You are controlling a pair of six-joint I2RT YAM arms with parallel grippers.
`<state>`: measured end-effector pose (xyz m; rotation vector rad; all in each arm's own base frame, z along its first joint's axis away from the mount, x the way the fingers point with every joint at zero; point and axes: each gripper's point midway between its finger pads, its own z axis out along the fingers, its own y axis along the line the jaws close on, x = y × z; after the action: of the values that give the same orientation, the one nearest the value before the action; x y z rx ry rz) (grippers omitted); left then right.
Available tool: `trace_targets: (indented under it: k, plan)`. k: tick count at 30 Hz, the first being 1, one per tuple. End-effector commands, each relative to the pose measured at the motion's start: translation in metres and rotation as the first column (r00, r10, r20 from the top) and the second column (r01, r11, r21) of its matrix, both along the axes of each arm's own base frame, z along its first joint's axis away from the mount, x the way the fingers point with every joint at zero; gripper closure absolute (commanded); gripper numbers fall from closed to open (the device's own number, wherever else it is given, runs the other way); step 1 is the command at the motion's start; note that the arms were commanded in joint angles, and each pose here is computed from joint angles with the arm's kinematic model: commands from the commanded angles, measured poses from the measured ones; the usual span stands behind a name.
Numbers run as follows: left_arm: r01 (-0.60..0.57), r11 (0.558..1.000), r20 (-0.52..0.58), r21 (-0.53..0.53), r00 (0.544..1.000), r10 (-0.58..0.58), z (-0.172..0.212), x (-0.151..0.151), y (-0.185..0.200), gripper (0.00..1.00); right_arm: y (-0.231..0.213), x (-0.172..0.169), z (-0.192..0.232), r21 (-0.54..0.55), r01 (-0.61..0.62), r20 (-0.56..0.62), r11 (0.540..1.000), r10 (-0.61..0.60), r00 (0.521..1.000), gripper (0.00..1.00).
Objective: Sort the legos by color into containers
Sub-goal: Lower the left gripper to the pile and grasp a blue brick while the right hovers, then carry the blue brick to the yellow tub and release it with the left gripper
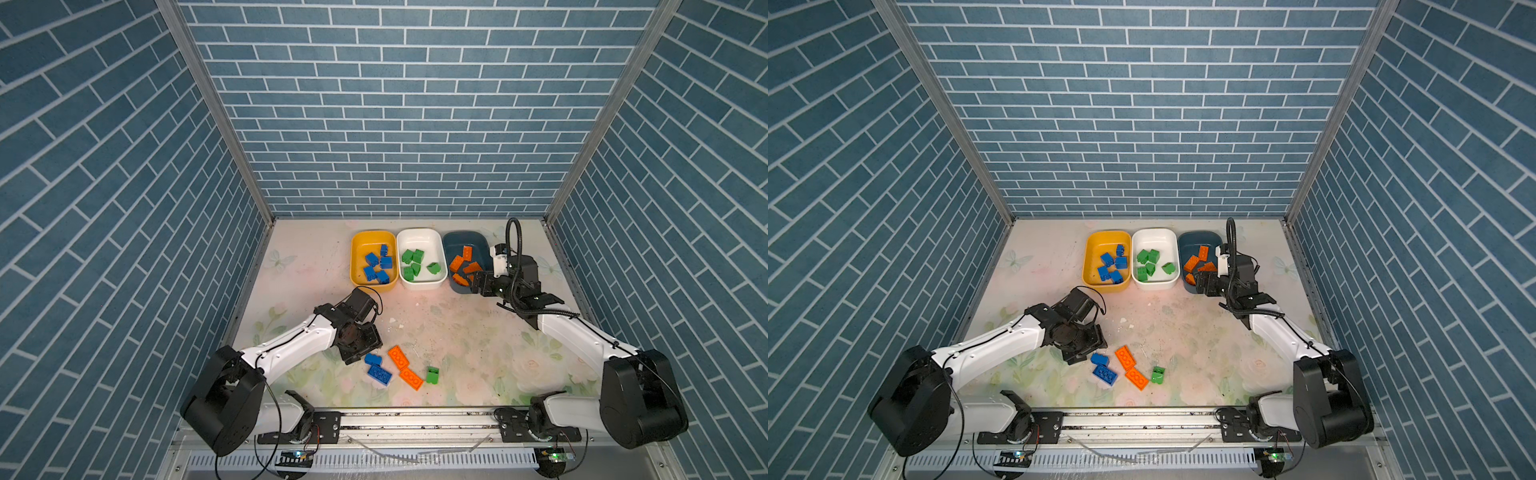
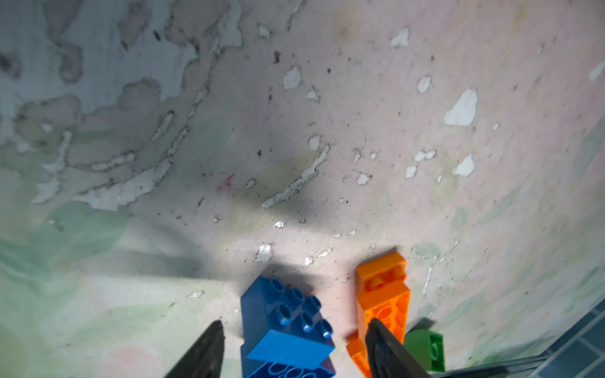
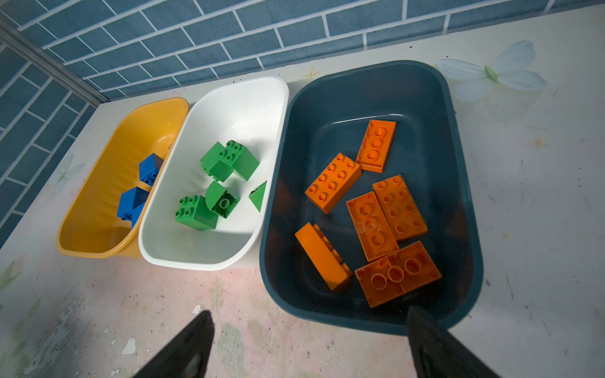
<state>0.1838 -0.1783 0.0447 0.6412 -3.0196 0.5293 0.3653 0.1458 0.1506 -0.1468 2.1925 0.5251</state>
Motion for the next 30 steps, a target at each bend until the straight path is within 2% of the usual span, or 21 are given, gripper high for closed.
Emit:
trace_targets:
  k: [1, 6, 10, 14, 21, 23, 30]
  plan:
    - [-0.024, 1.000, -0.050, 0.012, 0.998, 0.025, -0.010, -0.006, 0.000, 0.37, 0.008, 0.004, 0.020, 0.040, -0.020, 0.048, 0.999, 0.018, 0.999, 0.09]
    - [-0.020, 1.000, -0.081, 0.022, 0.996, 0.022, -0.014, -0.013, 0.003, 0.39, 0.026, -0.010, 0.023, 0.032, -0.167, 0.093, 0.985, 0.164, 0.982, 0.09]
    - [-0.009, 1.000, -0.102, 0.022, 0.995, 0.011, -0.017, -0.017, 0.000, 0.39, 0.059, -0.033, 0.018, -0.019, -0.364, 0.120, 0.931, 0.363, 0.924, 0.08]
    - [0.000, 1.000, -0.120, 0.018, 0.993, 0.002, -0.022, -0.015, -0.005, 0.46, 0.086, -0.051, 0.011, -0.090, -0.481, 0.136, 0.872, 0.490, 0.861, 0.07]
    - [0.013, 0.999, -0.119, 0.036, 0.993, -0.009, -0.026, -0.013, -0.006, 0.57, 0.120, -0.073, 0.007, -0.158, -0.607, 0.167, 0.779, 0.627, 0.761, 0.07]
    - [0.014, 0.999, -0.107, 0.043, 0.994, -0.009, -0.025, -0.010, -0.005, 0.57, 0.127, -0.082, 0.003, -0.171, -0.645, 0.166, 0.745, 0.667, 0.727, 0.07]
    - [0.035, 0.998, -0.078, 0.048, 0.996, -0.031, -0.023, 0.002, -0.010, 0.70, 0.131, -0.086, -0.004, -0.201, -0.651, 0.148, 0.732, 0.680, 0.718, 0.07]
